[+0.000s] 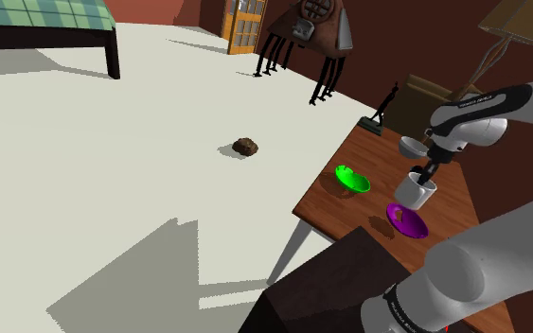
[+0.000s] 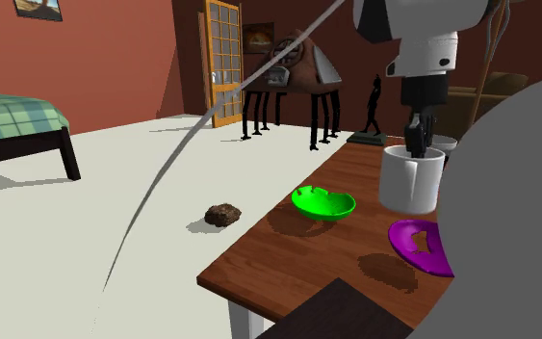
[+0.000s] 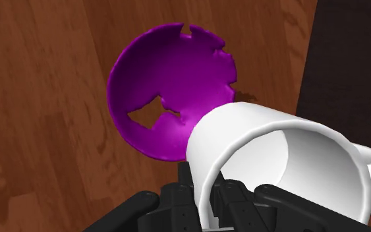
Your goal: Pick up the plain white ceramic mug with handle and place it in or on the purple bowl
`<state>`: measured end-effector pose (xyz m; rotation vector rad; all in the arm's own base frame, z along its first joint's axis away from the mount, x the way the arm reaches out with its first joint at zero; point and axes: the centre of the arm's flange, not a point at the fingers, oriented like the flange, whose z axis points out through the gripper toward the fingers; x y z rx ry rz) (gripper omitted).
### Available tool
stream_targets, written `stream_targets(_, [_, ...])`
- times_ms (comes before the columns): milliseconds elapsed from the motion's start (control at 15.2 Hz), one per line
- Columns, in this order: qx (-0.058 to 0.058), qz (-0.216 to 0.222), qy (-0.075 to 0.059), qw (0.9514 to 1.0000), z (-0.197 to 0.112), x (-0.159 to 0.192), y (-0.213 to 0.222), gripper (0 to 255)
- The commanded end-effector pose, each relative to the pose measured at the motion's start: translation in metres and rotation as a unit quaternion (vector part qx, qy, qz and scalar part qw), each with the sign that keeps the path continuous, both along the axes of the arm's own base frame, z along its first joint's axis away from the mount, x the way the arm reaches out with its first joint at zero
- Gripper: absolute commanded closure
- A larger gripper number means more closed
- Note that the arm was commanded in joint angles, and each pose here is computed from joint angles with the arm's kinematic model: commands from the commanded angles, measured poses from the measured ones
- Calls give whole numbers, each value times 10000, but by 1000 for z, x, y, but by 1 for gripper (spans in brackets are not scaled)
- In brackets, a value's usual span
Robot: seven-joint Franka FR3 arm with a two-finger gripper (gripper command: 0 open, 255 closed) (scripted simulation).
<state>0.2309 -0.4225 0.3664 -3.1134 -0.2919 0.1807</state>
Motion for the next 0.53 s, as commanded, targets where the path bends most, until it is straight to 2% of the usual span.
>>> stream_targets(0, [-2, 10, 0, 10000, 1, -18, -18, 255])
stream_targets(264, [-2, 10, 0, 10000, 5, -54, -50, 255])
stream_targets(462, [-2, 10, 0, 10000, -11, -54, -50, 255])
